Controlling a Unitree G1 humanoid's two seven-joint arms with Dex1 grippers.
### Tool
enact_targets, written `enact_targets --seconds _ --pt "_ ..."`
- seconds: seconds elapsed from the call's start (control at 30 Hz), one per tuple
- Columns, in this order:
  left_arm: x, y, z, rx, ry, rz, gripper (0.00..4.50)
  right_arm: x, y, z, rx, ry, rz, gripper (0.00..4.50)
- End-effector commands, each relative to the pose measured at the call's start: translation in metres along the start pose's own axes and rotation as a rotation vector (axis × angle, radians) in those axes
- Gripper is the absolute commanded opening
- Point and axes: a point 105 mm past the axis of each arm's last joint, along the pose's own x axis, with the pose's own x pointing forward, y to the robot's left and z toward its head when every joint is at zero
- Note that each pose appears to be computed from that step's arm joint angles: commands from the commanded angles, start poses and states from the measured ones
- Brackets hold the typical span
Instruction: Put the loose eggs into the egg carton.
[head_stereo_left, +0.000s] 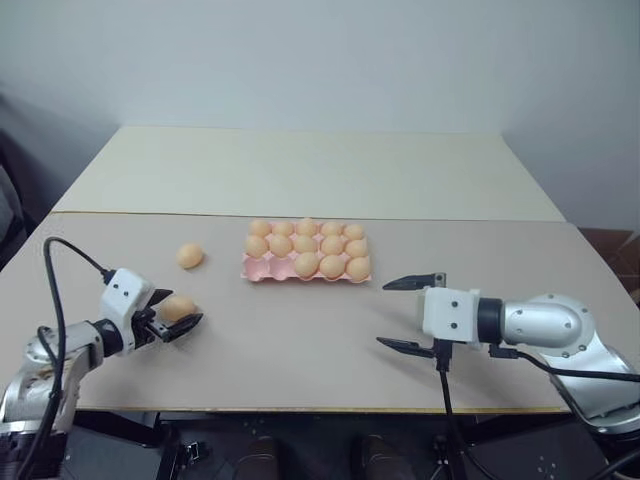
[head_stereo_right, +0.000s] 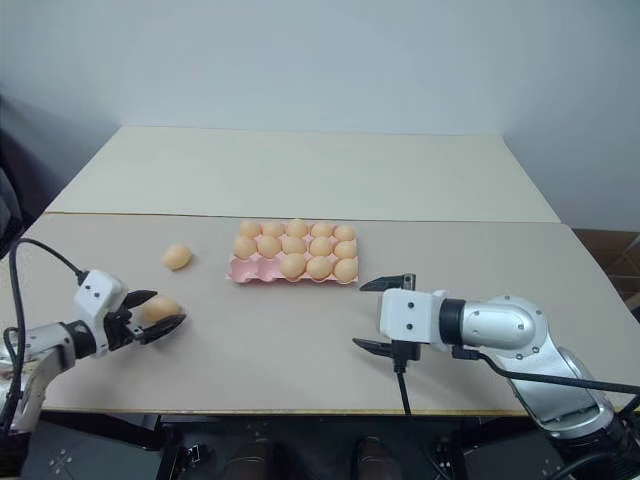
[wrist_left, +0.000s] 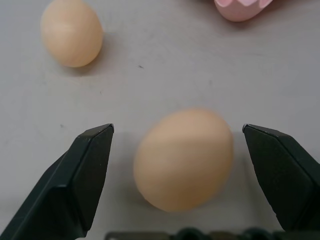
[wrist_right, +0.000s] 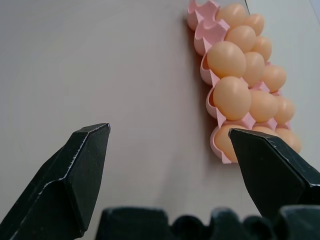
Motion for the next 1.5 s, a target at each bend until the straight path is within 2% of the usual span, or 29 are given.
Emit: enact_targets --seconds 0.03,0.07,0.27,0.33,0.47,0.6,0.77,1.07,1.33,1.5 --pt "-0.003 -0.001 0.001 0.013 0.021 -0.03 4.11 -0.007 -0.005 0.005 -0.023 0.006 -0.037 4.5" --pt "-0.004 -0.001 0.0 0.007 0.019 -0.027 3.91 -0.007 -0.005 0.004 -0.023 0.012 -0.04 4.5" --pt "-0.003 -0.002 -0.003 0.02 0.028 -0.023 2.1 -0.006 -0.006 0.002 -0.02 0.017 -0.055 4.5" --pt "-0.001 0.0 -0.001 0.032 0.028 -0.008 1.98 -0.005 -0.006 0.002 -0.021 0.015 -0.056 4.5" --pt "0.0 -0.007 0.014 0.053 -0.03 -0.049 1.98 -0.004 -0.007 0.002 -0.023 0.014 -0.06 4.5" --pt "0.009 -0.02 0.068 0.077 -0.236 -0.111 1.98 -0.003 -0.009 0.001 -0.025 0.014 -0.074 4.5" --pt "0.038 -0.043 0.105 0.073 -0.358 -0.233 1.98 0.001 -0.007 0.001 -0.018 0.011 -0.076 4.5" --pt "0.088 -0.058 0.112 0.131 -0.342 -0.321 1.98 0.0 -0.011 0.01 -0.013 0.003 -0.148 4.5" --pt "0.098 -0.062 0.111 0.107 -0.38 -0.382 1.98 -0.002 -0.008 0.009 0.001 0.026 -0.185 4.5" --pt "0.105 -0.065 0.116 0.081 -0.458 -0.372 3.59 0.0 -0.01 0.009 0.003 0.025 -0.202 4.5"
